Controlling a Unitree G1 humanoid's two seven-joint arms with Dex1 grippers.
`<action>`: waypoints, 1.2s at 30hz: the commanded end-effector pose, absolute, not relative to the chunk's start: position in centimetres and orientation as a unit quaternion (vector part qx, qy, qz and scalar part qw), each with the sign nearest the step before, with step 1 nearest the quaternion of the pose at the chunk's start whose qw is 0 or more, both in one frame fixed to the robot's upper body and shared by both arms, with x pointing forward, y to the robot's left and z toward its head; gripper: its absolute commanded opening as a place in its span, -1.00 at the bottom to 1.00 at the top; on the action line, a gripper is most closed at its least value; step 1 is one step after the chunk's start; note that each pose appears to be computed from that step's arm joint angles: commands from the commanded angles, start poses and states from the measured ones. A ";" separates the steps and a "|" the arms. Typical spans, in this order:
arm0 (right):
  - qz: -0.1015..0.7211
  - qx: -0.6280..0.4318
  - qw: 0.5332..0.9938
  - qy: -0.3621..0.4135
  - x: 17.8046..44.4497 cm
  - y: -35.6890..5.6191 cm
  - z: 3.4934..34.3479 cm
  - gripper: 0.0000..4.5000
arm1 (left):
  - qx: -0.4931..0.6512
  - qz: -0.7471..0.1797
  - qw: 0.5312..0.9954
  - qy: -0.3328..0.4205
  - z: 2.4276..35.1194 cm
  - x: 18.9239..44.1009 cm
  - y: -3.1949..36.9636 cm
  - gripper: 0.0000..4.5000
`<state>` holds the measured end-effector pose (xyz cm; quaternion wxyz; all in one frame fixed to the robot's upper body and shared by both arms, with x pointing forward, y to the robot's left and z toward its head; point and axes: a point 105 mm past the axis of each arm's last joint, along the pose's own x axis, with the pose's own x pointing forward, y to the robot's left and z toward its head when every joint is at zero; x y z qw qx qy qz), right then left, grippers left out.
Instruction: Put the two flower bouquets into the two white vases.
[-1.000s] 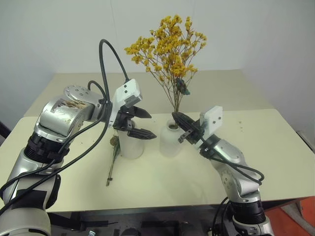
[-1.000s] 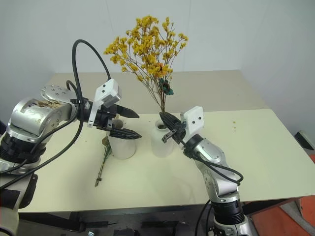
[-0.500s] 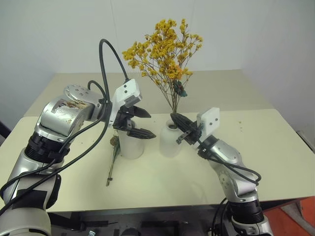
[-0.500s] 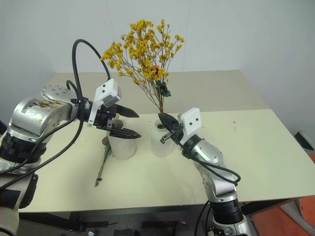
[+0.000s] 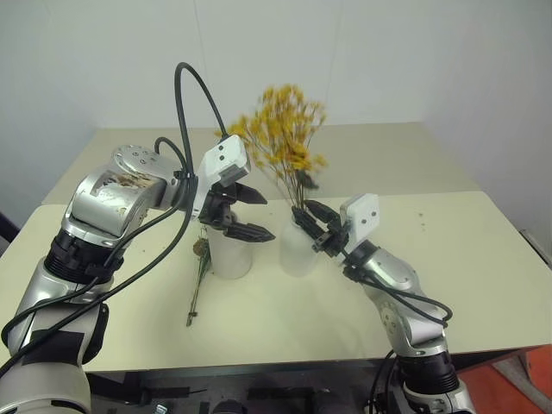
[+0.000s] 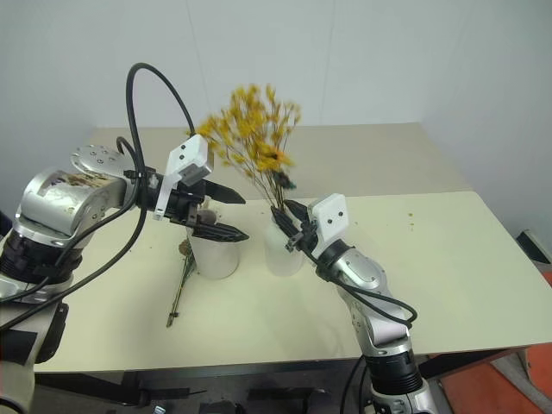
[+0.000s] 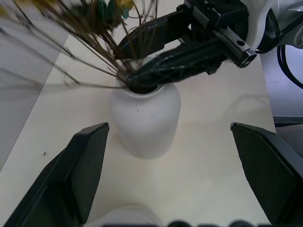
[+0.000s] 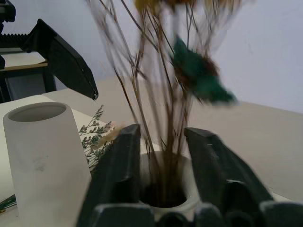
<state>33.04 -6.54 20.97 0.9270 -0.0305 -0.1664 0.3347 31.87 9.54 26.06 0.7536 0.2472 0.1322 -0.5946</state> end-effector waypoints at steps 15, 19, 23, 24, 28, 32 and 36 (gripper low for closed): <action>0.368 -0.091 0.913 -0.151 29.7 -10.9 23.3 0.98 | 0.263 -0.590 0.755 0.110 27.4 31.5 10.1 1.00; 0.418 -0.113 0.895 -0.107 28.5 -11.4 23.6 0.98 | 0.260 -0.586 0.759 0.117 27.1 31.1 10.9 1.00; 0.469 -0.130 0.872 -0.057 27.5 -11.6 23.7 0.98 | 0.250 -0.571 0.770 0.135 26.6 30.3 12.3 1.00; 0.477 -0.131 0.868 -0.042 27.5 -11.7 23.6 0.98 | 0.243 -0.563 0.777 0.144 26.4 30.1 12.9 1.00; 0.512 -0.130 0.849 -0.009 27.4 -11.4 23.9 0.98 | 0.219 -0.550 0.791 0.153 26.1 28.5 14.7 1.00; 0.587 -0.136 0.798 0.000 25.9 -10.9 24.7 0.98 | 0.215 -0.520 0.811 0.159 26.4 26.5 16.8 1.00; 0.611 -0.147 0.778 0.005 25.7 -10.7 25.2 0.98 | 0.205 -0.481 0.831 0.190 25.7 25.3 18.5 1.00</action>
